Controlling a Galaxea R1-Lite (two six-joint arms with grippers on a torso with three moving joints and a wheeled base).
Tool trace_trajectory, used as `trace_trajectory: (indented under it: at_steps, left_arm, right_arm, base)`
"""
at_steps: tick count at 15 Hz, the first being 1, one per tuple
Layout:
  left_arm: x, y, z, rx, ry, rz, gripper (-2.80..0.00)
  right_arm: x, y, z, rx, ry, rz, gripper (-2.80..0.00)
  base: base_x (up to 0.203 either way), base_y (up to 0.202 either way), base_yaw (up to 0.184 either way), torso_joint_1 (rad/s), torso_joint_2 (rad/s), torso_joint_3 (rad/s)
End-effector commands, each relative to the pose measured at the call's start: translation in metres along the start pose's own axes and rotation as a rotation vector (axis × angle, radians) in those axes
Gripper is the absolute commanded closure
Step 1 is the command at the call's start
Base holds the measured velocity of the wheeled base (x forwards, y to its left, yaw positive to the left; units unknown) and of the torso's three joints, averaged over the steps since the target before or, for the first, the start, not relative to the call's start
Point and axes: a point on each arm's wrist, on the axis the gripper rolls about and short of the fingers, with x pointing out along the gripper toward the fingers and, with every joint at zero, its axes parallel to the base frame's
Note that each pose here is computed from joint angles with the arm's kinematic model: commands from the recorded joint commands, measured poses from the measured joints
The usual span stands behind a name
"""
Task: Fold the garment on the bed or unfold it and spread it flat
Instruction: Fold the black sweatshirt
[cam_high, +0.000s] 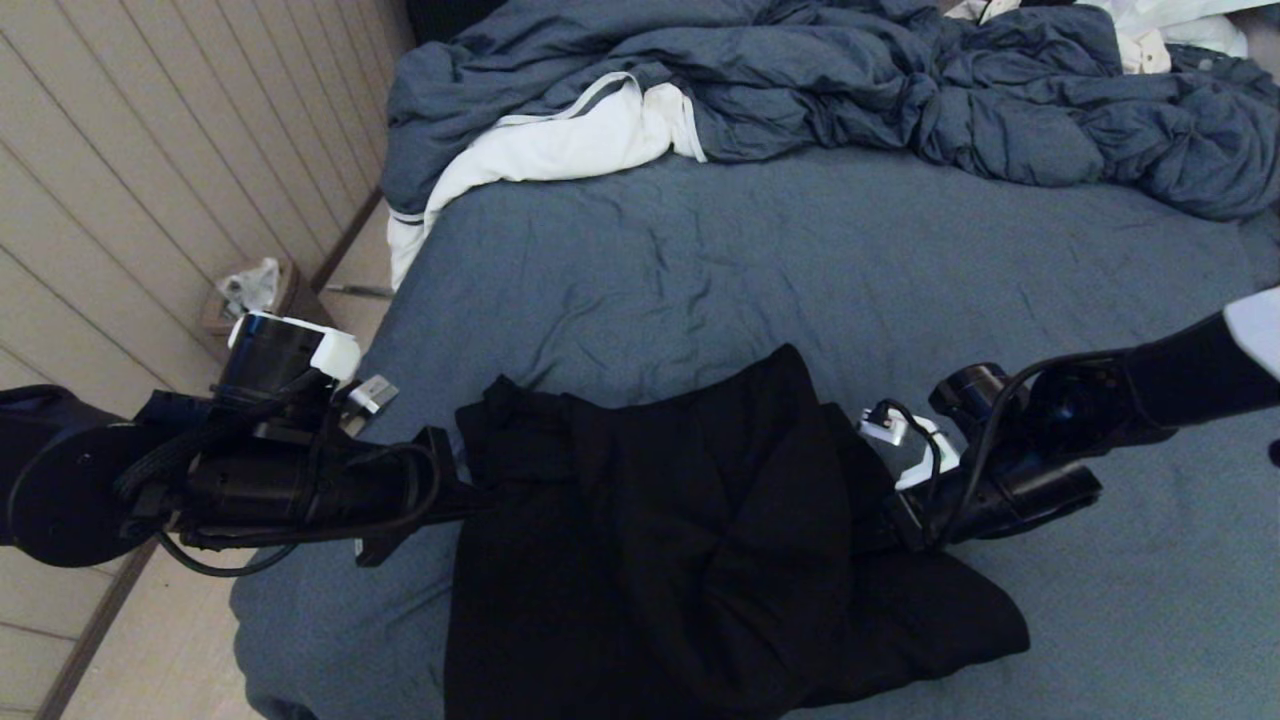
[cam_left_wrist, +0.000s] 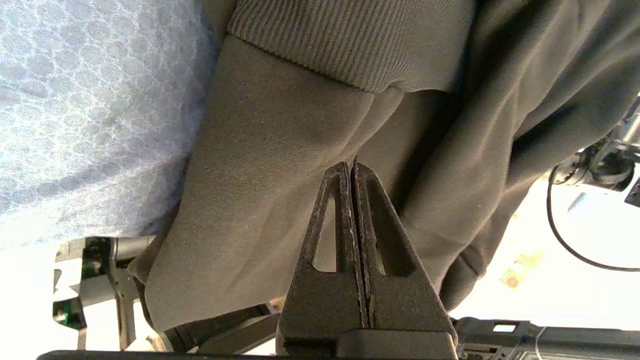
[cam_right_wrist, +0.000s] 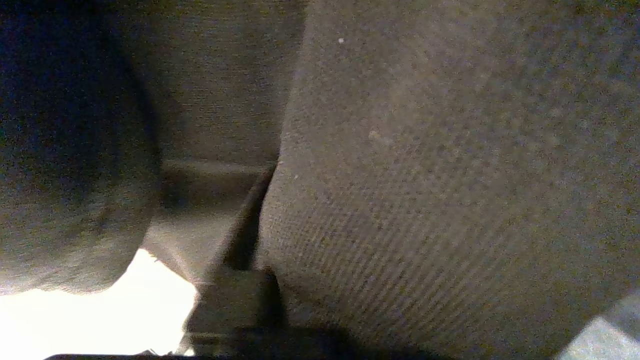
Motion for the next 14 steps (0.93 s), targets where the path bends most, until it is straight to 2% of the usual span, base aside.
trace_trajectory:
  at_steps: [1, 5, 8, 11, 14]
  left_arm:
    - [0.001, 0.000, 0.000, -0.005, 0.003, -0.001, 0.00]
    - [0.001, 0.000, 0.000, -0.006, 0.003, -0.001, 0.00]
    - [0.000, 0.001, 0.000, -0.006, 0.001, 0.000, 0.00]
    - [0.001, 0.000, 0.000, -0.006, 0.003, 0.000, 0.00]
    - [0.000, 0.000, 0.000, -0.005, 0.004, -0.004, 0.00]
  right_arm:
    - [0.000, -0.001, 0.000, 0.001, 0.001, 0.004, 0.00]
    - [-0.006, 0.002, 0.001, -0.008, -0.015, -0.002, 0.00]
    - [-0.032, 0.009, 0.005, -0.009, -0.084, -0.038, 0.00]
    - [-0.075, 0.005, 0.004, 0.068, -0.198, -0.112, 0.00]
    - [-0.115, -0.003, -0.008, 0.147, -0.268, -0.185, 0.00]
  base:
    - [0.000, 0.000, 0.000, 0.000, 0.00, 0.000]
    - [0.000, 0.000, 0.000, 0.000, 0.00, 0.000]
    - [0.000, 0.000, 0.000, 0.000, 0.00, 0.000]
    - [0.000, 0.000, 0.000, 0.000, 0.00, 0.000]
    - [0.000, 0.000, 0.000, 0.000, 0.00, 0.000]
